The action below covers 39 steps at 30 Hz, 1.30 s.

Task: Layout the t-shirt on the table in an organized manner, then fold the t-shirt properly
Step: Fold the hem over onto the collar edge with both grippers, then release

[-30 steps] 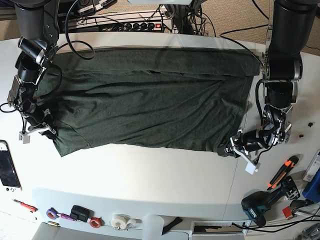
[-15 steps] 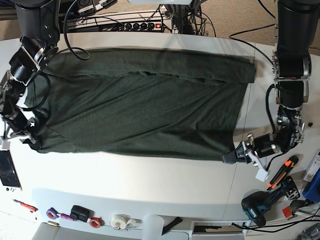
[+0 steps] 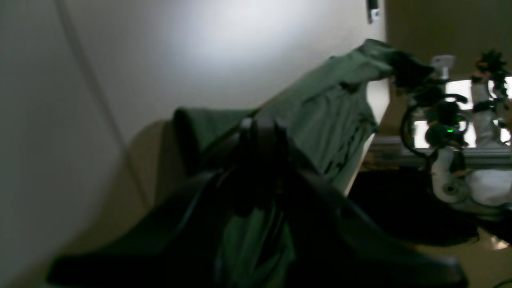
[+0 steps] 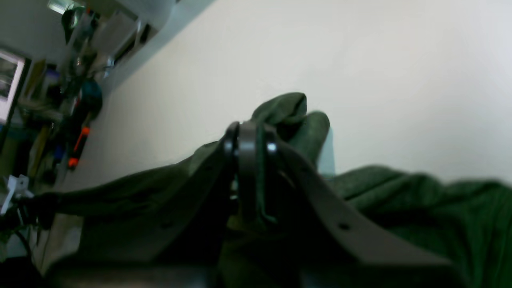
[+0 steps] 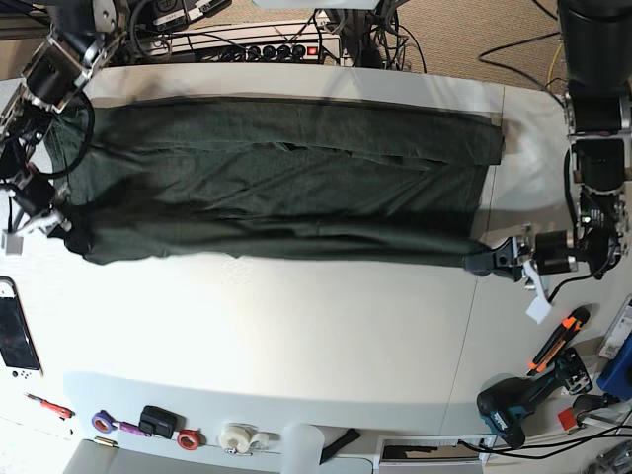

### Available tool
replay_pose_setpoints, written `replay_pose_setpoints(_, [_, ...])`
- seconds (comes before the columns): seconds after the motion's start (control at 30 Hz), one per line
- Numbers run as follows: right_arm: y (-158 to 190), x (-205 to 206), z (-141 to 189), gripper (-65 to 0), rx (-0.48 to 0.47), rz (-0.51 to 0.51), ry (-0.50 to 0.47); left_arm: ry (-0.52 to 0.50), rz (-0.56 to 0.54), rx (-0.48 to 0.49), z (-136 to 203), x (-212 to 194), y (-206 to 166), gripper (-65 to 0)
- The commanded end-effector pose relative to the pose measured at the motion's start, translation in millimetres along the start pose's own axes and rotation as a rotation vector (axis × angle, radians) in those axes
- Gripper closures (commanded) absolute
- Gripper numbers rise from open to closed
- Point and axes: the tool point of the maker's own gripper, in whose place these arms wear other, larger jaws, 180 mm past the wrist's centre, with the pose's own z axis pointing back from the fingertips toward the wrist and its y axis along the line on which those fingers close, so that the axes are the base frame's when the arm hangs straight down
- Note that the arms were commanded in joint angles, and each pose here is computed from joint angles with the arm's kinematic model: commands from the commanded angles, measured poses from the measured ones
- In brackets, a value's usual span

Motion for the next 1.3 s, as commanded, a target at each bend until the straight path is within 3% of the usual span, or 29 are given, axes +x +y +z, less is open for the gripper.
replay_pose_setpoints(0.0, [8, 26, 10, 0.0, 0.021, 0.053, -0.059, -0.047, -0.046, 0.001, 15, 20, -7, 0.0])
replay_pose_setpoints(0.2, [11, 12, 24, 0.0, -0.008, 0.122, -0.019, 0.003, -0.076, 0.054, 32, -2, 3, 0.0])
replay_pose_setpoints(0.57, [-4, -29, 35, 0.0, -0.048, 0.1, 0.109, 0.103, -0.01, 0.083, 35, -68, 23, 0.0])
replay_pose_setpoints(0.97, [-9, -43, 40, 0.0, -0.066, 0.093, 0.148, 0.113, 0.005, 0.084, 35, -77, 25, 0.0])
replay_pose_setpoints(1.03, [-10, -44, 40, 0.0, -0.067, 0.093, 0.156, 0.112, 0.005, 0.084, 35, -77, 25, -12.0])
replay_pose_setpoints(1.1, [-10, -44, 40, -10.7, -0.067, 0.093, 0.158, 0.097, 0.004, 0.084, 34, -74, 25, -22.6])
replay_pose_setpoints(1.17, [-9, -43, 40, -19.7, -0.066, 0.094, 0.153, 0.085, 0.001, 0.084, 34, -71, 25, -23.7])
replay_pose_setpoints(1.27, [-6, -35, 38, -21.0, -0.054, 0.097, 0.132, 0.073, -0.017, 0.082, 34, -63, 22, -23.7])
